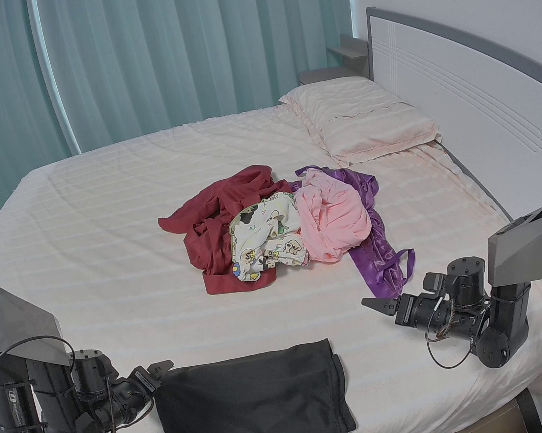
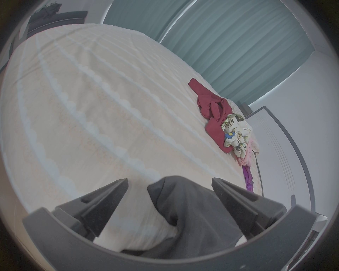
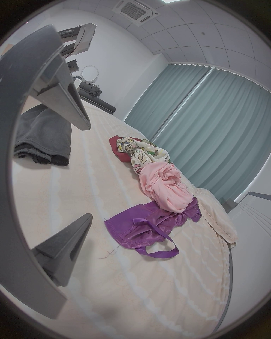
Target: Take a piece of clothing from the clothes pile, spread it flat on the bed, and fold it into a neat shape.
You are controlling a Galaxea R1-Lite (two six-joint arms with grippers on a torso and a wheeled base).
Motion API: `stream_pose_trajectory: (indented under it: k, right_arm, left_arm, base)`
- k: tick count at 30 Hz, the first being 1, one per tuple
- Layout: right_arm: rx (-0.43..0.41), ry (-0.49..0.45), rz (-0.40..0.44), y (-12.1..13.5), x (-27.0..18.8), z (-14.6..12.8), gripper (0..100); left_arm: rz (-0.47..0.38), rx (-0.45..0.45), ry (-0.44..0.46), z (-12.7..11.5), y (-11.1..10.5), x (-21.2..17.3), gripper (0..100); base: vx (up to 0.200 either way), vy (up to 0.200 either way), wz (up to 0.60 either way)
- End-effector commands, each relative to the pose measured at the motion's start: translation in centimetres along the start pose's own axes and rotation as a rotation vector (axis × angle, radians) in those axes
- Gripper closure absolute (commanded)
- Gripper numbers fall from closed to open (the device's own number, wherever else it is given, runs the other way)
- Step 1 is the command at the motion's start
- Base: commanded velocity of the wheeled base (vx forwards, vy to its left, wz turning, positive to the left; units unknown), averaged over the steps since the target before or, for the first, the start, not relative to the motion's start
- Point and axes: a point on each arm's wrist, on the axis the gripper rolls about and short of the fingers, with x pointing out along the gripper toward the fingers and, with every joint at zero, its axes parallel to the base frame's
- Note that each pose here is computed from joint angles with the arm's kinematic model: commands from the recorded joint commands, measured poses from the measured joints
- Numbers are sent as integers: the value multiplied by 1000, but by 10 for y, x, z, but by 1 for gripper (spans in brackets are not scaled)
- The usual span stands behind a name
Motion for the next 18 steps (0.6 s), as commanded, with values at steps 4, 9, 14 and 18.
stream_pose_trajectory:
  k: [4,9,14,18]
  right_arm:
    - [-4,11,0,0,0,-4,0]
    - [-4,11,0,0,0,-4,0]
    - [-12,13,-2,-1,0,-5,0]
    - [-14,17,-4,-2,0,-6,0]
  left_arm:
    - [-107,-14,103,-7,-2,-42,0]
    - [-115,-13,117,-9,-3,-47,0]
    - [-112,-11,125,-10,-1,-48,0]
    - [-110,-8,134,-12,0,-49,0]
  base:
    - [0,0,0]
    - [-200,0,0]
    - [-40,0,0]
    - [0,0,0]
